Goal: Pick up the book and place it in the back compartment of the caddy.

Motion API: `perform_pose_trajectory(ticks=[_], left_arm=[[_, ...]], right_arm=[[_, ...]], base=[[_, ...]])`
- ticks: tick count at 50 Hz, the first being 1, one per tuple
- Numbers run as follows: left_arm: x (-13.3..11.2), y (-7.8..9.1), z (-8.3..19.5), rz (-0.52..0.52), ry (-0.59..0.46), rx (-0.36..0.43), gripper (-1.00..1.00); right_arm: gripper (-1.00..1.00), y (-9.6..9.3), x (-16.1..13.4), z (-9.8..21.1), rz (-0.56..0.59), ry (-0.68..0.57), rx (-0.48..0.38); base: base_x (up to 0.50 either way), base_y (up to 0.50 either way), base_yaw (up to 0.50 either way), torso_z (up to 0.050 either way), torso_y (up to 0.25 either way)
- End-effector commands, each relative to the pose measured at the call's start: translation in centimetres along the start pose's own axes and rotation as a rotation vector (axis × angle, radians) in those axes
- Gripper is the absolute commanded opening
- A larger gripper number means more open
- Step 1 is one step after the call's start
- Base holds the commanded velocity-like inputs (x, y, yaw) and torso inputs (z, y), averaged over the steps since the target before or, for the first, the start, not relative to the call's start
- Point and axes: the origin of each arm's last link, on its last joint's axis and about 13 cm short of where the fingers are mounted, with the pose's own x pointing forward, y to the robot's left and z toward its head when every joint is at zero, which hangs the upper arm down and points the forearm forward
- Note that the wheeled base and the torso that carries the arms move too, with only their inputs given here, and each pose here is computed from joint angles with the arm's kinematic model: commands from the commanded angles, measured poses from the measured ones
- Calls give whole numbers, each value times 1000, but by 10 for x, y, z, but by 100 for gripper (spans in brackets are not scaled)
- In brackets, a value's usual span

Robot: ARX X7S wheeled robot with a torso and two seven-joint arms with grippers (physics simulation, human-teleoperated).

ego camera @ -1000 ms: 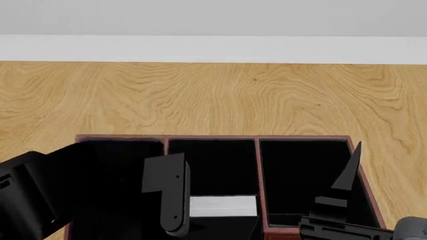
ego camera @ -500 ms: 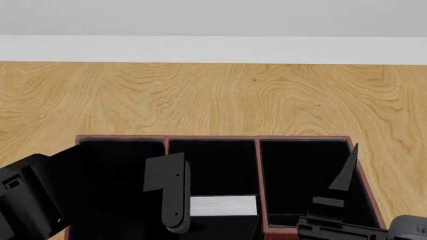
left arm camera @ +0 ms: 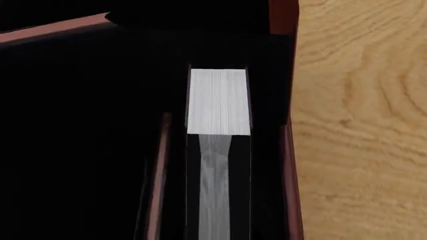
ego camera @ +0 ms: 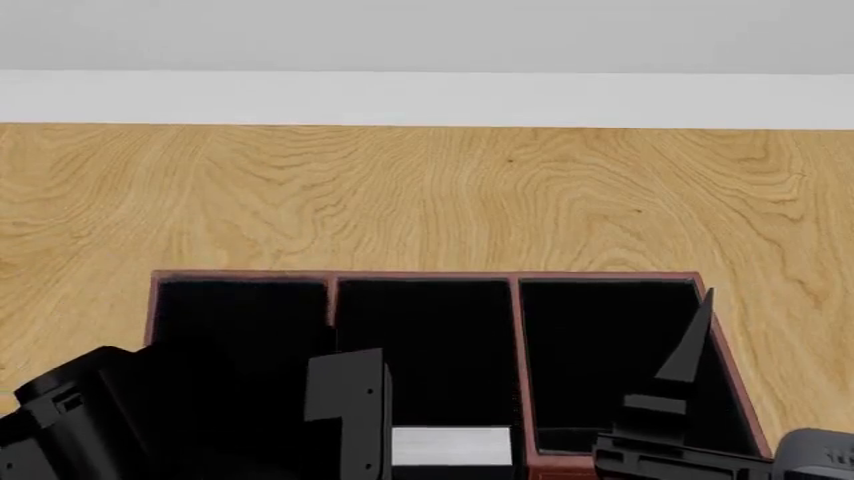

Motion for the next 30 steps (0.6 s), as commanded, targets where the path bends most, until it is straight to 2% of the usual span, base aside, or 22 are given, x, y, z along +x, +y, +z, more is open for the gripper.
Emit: perform_pose_trajectory(ticks=[1,14,15,30], left_arm=[[11,-4,-6,9,-3,-26,-100],[20,-3,-14,39,0,-33,-100],[20,-2,-13,35,-5,-40,100],[7,3,0,69,-62,-41,100]], right_arm=[[100,1,1,-1,6,4,-2],[100,2,2,-3,11,11,-4],[100,2,2,-3,13,12,-6],[100,2,1,-1,15,11,-4]], base=[[0,0,0,0,0],[0,0,0,0,0],[0,0,0,0,0],[7,-4,-12,0,0]])
